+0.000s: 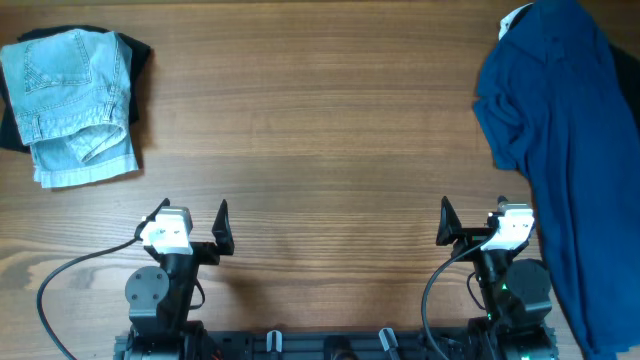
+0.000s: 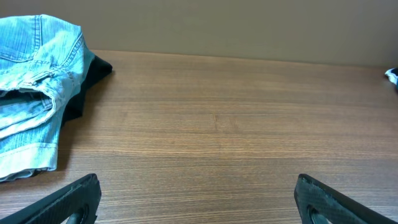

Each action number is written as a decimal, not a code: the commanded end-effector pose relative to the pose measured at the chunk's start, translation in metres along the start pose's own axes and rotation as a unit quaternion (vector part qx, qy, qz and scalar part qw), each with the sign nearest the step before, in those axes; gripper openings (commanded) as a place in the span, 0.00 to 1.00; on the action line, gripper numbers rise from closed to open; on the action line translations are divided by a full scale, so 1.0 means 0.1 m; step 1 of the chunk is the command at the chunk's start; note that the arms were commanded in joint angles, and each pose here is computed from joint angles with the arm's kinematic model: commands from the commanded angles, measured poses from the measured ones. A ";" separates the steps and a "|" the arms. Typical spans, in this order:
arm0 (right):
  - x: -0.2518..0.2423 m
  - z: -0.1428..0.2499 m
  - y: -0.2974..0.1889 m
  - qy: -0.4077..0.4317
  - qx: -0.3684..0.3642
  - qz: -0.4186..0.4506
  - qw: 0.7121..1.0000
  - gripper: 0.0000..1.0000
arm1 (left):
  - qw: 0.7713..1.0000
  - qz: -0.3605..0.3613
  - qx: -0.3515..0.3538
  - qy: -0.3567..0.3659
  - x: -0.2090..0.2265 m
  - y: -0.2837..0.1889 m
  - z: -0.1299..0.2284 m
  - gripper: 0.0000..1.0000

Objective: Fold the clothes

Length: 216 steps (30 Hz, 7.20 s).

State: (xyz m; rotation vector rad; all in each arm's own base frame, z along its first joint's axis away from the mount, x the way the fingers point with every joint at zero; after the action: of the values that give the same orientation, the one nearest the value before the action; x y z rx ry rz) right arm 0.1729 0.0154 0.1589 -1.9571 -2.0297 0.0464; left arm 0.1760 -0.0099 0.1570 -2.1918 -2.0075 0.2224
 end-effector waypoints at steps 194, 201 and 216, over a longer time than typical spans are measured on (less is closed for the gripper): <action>-0.96 -1.59 0.31 0.293 0.409 0.340 0.794 1.00 | 0.877 0.302 0.371 -0.042 -1.70 0.69 -0.53 1.00; -0.96 -1.50 0.44 0.310 0.427 0.320 0.787 1.00 | 0.871 0.269 0.404 -0.073 -1.71 0.77 -0.39 1.00; -1.23 -0.26 0.58 0.382 0.468 0.367 0.707 1.00 | 0.860 0.282 0.420 -0.064 -1.84 0.82 -0.25 1.00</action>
State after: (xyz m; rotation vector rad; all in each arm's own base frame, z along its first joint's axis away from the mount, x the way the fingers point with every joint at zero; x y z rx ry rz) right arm 0.2449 -0.1077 0.1617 -1.5439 -0.4738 0.3792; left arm 0.2406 -0.1975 0.1577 -2.0422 -0.8996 1.0965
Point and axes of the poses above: each gripper's point midway between its finger pads, its own y axis out along the fingers, its own x axis along the line the jaws close on, z = x × y, the point moved 6 cm from there along -y, back along the fingers, and after that the axes turned 6 degrees about y, right-handed, at the moved point
